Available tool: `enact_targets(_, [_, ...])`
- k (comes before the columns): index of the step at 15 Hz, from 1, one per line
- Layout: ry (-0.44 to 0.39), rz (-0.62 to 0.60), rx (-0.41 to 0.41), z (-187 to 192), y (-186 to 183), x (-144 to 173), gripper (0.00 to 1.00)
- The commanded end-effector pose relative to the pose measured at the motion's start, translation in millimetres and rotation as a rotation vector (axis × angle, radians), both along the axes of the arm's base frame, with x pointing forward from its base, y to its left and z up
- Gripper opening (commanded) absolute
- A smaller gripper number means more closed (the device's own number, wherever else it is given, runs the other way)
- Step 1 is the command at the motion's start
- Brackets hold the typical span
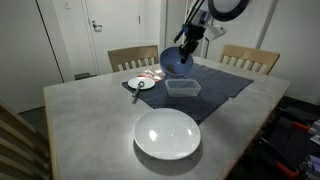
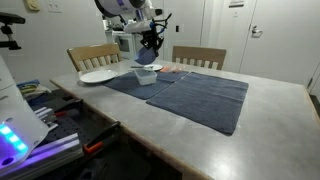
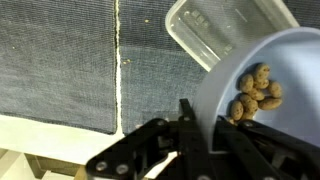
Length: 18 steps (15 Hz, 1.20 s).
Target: Pour the things in the bowl in the lunch box
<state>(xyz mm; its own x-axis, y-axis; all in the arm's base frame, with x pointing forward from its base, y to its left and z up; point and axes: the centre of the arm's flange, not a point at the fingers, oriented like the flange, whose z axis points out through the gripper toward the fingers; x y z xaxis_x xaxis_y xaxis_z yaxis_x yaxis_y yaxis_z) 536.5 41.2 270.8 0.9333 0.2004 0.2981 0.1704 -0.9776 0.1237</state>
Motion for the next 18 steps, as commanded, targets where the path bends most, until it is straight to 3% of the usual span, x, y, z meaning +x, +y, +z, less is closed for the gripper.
enact_targets(1, [-0.053,-0.019,-0.020,-18,0,25,0.02])
enact_targets(9, [-0.159,-0.069,-0.071,-10,-37,41,0.02])
enact_targets(18, [-0.217,-0.078,-0.238,44,-75,28,0.02])
